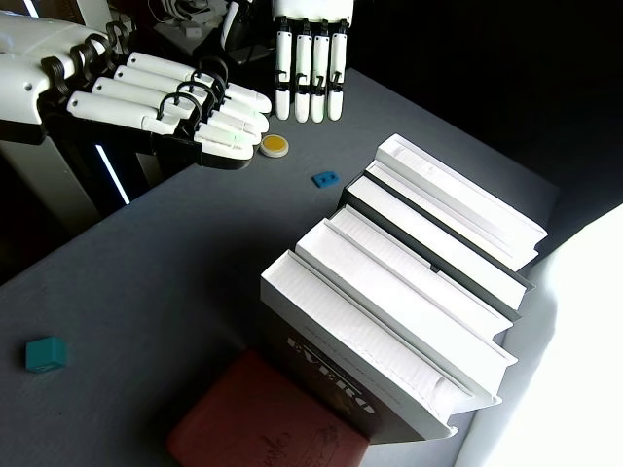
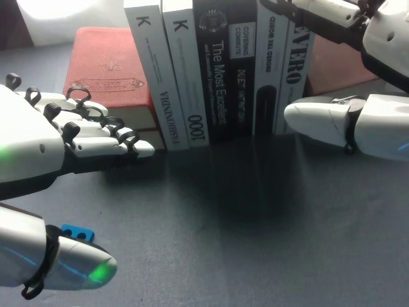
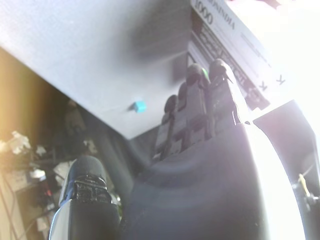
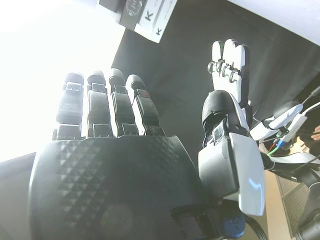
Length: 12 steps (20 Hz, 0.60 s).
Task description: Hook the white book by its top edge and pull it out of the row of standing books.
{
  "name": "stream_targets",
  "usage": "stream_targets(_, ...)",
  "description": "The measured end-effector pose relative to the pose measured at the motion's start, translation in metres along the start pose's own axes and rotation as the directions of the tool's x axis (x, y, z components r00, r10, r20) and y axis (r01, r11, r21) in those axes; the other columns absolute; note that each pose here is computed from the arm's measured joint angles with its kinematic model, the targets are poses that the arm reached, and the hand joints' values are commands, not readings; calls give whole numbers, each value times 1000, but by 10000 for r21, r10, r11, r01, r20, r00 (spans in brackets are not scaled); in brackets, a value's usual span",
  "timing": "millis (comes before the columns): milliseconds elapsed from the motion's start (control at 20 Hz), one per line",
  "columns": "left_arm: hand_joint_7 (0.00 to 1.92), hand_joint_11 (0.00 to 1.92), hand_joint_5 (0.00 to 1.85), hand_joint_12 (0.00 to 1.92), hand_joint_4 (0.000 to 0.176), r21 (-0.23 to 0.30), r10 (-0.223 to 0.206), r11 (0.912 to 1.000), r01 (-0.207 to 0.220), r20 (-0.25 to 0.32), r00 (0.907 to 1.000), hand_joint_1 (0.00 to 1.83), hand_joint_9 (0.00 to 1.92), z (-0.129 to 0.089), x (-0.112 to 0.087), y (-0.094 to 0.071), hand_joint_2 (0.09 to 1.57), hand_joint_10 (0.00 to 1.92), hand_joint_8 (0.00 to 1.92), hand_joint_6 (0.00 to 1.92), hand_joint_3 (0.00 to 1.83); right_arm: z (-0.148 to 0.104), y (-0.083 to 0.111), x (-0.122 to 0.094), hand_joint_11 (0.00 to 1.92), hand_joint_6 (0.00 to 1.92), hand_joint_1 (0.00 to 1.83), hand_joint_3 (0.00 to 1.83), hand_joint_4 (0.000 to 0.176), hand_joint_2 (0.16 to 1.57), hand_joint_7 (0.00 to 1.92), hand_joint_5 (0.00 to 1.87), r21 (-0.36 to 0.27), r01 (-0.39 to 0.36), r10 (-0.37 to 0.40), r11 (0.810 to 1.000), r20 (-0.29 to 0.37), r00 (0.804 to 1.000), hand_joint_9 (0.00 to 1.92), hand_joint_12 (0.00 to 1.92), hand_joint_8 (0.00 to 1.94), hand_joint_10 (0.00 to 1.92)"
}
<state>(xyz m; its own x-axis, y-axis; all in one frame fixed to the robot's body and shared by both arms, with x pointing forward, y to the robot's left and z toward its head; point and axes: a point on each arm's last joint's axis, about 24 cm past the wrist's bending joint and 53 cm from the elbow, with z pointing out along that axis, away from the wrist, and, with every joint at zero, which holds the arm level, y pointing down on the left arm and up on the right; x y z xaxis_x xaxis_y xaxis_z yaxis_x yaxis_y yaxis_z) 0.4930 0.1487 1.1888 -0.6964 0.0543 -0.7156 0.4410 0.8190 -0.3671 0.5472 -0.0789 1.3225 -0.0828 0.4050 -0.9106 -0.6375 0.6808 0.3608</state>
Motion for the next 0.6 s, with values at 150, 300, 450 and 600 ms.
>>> stream_targets(150, 51, 0, 55, 145, 0, 0, -4, 10000, 4, 0, 10000, 0, 41, 0, 0, 0, 1208, 1, 0, 0, 16, 0, 0, -1, 0, 5, 40, 2, 0, 1352, 108, 121, 6, 88, -88, 10000, 49, 9999, 78, 212, 0, 16)
stream_targets(300, 5, 4, 13, 43, 0, 0, 0, 10000, 0, 0, 10000, 0, 2, 0, 0, 0, 1220, 0, 1, 0, 13, 2, -2, -3, 0, 2, 83, 0, 0, 1342, 104, 124, 25, 100, -100, 9999, 152, 9998, 78, 215, 0, 5)
stream_targets(450, 16, 24, 16, 54, 0, 0, 0, 10000, 0, 0, 10000, 0, 15, 0, 0, 0, 1214, 5, 5, 1, 8, 14, -17, -7, 0, 1, 67, 1, 0, 1343, 102, 122, 287, 308, -320, 9991, 409, 9987, 71, 176, 1, 2)
stream_targets(600, 22, 17, 23, 58, 0, 0, 0, 10000, 0, 0, 10000, 0, 17, 0, 0, 0, 1217, 5, 6, 3, 9, 21, -23, -18, 0, 2, 84, 1, 0, 1337, 127, 137, 455, 898, -939, 9949, 999, 9906, 100, 264, 2, 7)
